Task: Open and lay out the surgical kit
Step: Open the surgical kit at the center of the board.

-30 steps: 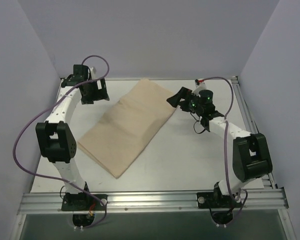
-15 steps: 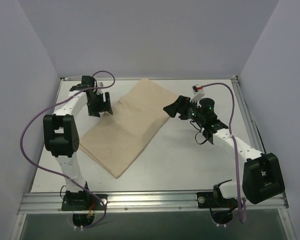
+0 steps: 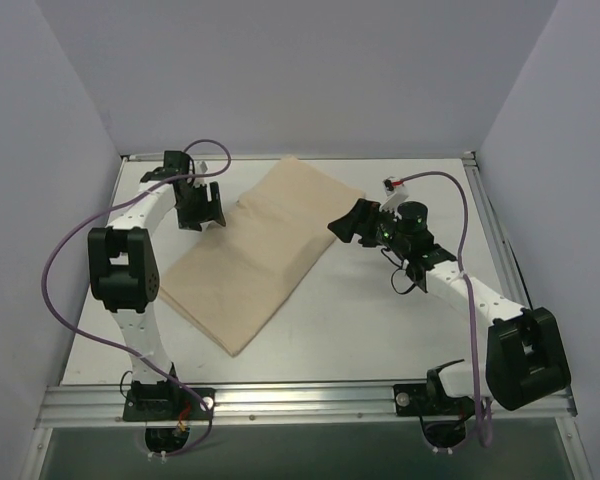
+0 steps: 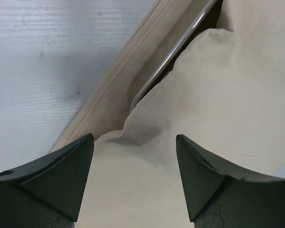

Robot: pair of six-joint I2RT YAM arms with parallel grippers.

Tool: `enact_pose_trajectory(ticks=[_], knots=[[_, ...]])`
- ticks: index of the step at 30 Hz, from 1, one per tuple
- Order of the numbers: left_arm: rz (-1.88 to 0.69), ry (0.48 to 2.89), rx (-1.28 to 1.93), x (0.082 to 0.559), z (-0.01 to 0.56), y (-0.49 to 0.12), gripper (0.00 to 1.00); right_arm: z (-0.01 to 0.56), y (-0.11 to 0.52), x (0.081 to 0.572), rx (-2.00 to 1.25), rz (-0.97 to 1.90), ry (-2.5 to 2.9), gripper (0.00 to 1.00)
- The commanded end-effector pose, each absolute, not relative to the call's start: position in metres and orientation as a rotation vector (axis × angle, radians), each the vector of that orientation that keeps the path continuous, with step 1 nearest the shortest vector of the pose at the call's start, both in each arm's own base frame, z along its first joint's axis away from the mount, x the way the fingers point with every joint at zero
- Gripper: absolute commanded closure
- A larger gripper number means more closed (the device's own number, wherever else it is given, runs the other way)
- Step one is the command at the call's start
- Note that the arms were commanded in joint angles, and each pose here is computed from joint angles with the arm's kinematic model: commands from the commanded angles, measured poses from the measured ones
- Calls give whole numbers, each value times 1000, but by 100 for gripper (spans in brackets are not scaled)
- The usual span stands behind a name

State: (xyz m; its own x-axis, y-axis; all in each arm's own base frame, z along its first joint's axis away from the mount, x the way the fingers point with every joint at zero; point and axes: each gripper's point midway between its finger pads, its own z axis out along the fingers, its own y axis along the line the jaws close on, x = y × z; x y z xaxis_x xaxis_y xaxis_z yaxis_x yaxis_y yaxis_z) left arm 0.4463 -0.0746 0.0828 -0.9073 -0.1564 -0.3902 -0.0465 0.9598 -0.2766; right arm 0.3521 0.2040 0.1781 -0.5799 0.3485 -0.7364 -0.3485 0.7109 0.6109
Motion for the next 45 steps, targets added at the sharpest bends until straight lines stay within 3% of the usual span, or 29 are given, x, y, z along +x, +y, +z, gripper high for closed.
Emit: enact_pose_trajectory(ticks=[1,7,11,22,26,30,40,45], knots=[[-410,2633,-93,469,87,-80,21,198,203,353,-32,926,1918,16],[-432,2653,-108,466,74,-83,27,202,204,354,-37,928,1911,16],[-427,2642,-119,467,81,-83,44,202,204,353,-37,928,1913,17],[-165,2701,-111,446,95,-80,60,206,203,352,-20,927,1912,17],[-80,2696,-67,443,104,-88,72,209,201,351,-13,917,1910,17],[-29,2686,-49,440,113,-94,92,212,200,348,-8,912,1909,17],[-43,2649,23,428,157,-126,98,218,192,343,2,865,1915,16],[-195,2612,123,415,188,-168,98,221,181,342,49,806,1935,16]])
